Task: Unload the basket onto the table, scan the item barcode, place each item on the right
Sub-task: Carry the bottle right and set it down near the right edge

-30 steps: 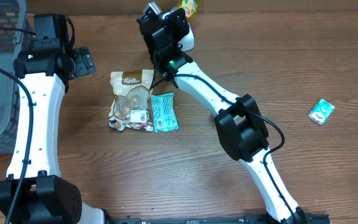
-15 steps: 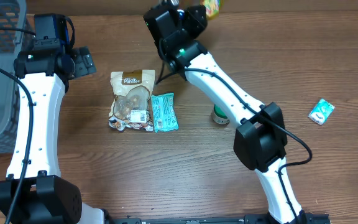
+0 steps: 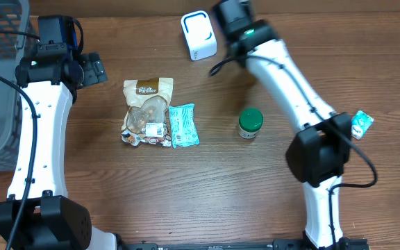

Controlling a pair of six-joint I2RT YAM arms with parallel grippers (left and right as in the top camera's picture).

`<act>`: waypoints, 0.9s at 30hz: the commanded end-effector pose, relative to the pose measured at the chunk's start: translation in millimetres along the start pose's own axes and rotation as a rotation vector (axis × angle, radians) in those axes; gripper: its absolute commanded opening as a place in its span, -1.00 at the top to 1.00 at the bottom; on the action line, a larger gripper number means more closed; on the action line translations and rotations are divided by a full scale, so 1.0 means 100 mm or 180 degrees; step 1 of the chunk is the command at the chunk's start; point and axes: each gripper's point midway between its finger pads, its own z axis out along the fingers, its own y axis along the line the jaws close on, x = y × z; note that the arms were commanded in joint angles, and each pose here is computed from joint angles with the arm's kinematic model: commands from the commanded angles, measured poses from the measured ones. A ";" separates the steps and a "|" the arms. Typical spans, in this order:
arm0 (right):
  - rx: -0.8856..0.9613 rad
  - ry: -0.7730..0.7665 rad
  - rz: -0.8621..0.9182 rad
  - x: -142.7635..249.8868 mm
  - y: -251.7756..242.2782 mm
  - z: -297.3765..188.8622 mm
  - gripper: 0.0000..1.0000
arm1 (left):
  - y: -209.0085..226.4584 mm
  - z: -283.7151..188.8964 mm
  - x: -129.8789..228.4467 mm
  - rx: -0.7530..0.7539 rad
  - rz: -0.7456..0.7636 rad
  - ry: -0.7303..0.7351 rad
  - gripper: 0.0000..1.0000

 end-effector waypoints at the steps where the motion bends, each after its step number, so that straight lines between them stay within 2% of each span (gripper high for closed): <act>1: -0.0217 0.0091 0.0527 0.04 -0.43 0.00 0.91 | -0.01 0.00 0.00 -0.0022 0.0081 -0.0001 -0.99; 5: -0.0426 0.0508 0.0826 0.37 -0.88 0.33 0.81 | -0.01 0.00 0.00 -0.0022 0.0081 -0.0001 -0.99; 12: -0.0668 0.0952 0.1329 0.85 -1.46 0.66 0.77 | -0.01 0.00 0.00 -0.0022 0.0081 -0.0001 -0.99; 15: -0.0720 0.1080 0.1489 1.03 -1.61 0.76 0.69 | -0.01 0.00 0.00 -0.0022 0.0081 -0.0001 -0.99; 24: -0.0598 0.1333 0.1844 1.44 -1.94 1.01 0.66 | -0.01 0.00 0.00 -0.0022 0.0083 -0.0001 -0.99; 27: -0.0600 0.1341 0.1869 1.47 -1.97 1.02 0.44 | -0.01 0.00 0.00 -0.0022 0.0081 -0.0001 -0.99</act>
